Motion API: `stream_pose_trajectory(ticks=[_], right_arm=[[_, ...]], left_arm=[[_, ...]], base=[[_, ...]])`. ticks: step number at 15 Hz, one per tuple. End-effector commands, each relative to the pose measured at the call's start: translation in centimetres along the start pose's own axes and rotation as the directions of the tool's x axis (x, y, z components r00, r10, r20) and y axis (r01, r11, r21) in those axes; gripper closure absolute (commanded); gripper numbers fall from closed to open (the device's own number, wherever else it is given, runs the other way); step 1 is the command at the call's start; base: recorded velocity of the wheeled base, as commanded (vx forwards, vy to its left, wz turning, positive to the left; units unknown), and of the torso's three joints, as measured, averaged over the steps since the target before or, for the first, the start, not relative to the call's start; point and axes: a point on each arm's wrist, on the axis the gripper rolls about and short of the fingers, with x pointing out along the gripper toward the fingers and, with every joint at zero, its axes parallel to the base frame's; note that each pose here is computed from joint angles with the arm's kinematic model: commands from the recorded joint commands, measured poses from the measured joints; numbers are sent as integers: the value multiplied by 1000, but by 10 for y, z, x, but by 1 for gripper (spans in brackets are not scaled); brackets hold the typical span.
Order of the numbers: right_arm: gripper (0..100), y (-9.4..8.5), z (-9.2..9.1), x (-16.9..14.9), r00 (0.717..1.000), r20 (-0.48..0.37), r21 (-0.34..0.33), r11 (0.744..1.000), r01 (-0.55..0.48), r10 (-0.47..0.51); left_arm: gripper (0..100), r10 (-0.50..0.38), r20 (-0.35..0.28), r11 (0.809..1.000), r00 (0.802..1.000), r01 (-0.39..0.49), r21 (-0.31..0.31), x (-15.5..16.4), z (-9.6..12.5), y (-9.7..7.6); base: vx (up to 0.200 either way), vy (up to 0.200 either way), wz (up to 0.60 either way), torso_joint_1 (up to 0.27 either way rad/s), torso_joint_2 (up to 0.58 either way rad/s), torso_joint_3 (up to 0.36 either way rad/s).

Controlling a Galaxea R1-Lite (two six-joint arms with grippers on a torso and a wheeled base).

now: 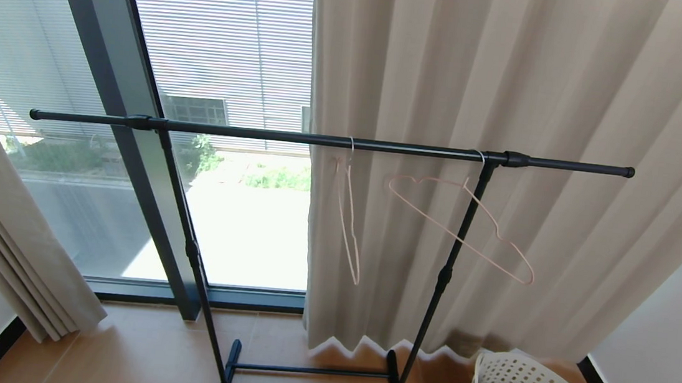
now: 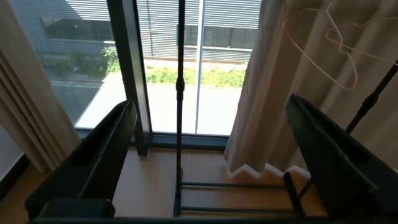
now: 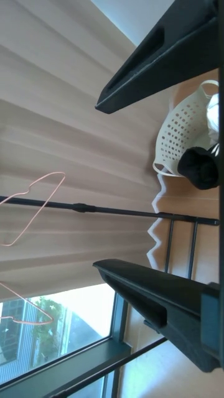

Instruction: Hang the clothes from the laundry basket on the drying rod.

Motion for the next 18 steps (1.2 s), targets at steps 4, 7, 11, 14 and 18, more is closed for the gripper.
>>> stream_pose_trajectory(ticks=[4, 7, 11, 14, 18], right_arm=[[0, 0, 0, 0, 1000, 0, 0, 1000, -1, 1], [0, 0, 0, 0, 1000, -1, 2, 1000, -1, 1], [0, 0, 0, 0, 1000, 0, 3, 1000, -1, 1], [0, 0, 0, 0, 1000, 0, 7, 1000, -1, 1], [0, 0, 0, 0, 1000, 0, 7, 1000, -1, 1]], left_arm=[[0, 0, -1, 1000, 1000, 0, 6, 0, 0, 0], [0, 0, 0, 1000, 1000, 0, 4, 0, 0, 0], [0, -2, 0, 1000, 1000, 2, 7, 0, 0, 0], [0, -2, 0, 1000, 1000, 2, 4, 0, 0, 0], [0, -2, 0, 1000, 1000, 2, 6, 0, 0, 0]], base=[[0, 0, 0, 0, 0, 0], [0, 0, 0, 0, 0, 0], [0, 0, 0, -53, 117, 64], [0, 0, 0, -80, 188, 102], [0, 0, 0, -94, 215, 118]])
